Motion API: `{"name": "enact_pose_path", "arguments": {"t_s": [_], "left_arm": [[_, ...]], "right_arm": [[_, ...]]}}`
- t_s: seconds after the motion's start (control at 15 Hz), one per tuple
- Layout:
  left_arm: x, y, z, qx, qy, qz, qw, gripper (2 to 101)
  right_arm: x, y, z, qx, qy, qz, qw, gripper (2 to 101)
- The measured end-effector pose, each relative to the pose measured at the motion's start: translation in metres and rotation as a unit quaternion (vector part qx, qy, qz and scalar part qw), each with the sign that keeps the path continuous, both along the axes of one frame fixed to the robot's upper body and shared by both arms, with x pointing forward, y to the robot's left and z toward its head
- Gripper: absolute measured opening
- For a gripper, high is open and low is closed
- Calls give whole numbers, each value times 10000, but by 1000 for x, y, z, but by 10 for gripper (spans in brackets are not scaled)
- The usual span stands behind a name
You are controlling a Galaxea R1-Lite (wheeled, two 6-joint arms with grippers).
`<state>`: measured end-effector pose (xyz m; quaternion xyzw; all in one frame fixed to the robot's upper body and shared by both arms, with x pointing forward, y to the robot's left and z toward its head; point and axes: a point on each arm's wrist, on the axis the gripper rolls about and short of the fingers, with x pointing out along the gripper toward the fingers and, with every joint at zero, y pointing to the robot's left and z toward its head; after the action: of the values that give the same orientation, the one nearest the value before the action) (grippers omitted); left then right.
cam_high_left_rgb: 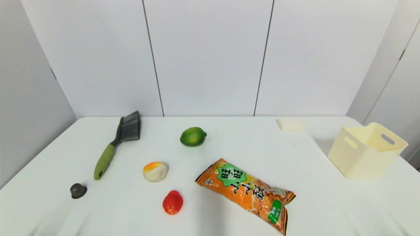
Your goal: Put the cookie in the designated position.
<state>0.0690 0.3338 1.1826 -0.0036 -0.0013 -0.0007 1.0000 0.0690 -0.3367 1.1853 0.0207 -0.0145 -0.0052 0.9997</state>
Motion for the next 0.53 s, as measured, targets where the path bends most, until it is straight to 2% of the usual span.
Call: {"name": "enact_pose_path", "arguments": {"t_s": [0.53], "left_arm": [[0,0,0,-28,0,-2,10000,979]], "right_arm": [[0,0,0,0,1,0,10000,980]]}}
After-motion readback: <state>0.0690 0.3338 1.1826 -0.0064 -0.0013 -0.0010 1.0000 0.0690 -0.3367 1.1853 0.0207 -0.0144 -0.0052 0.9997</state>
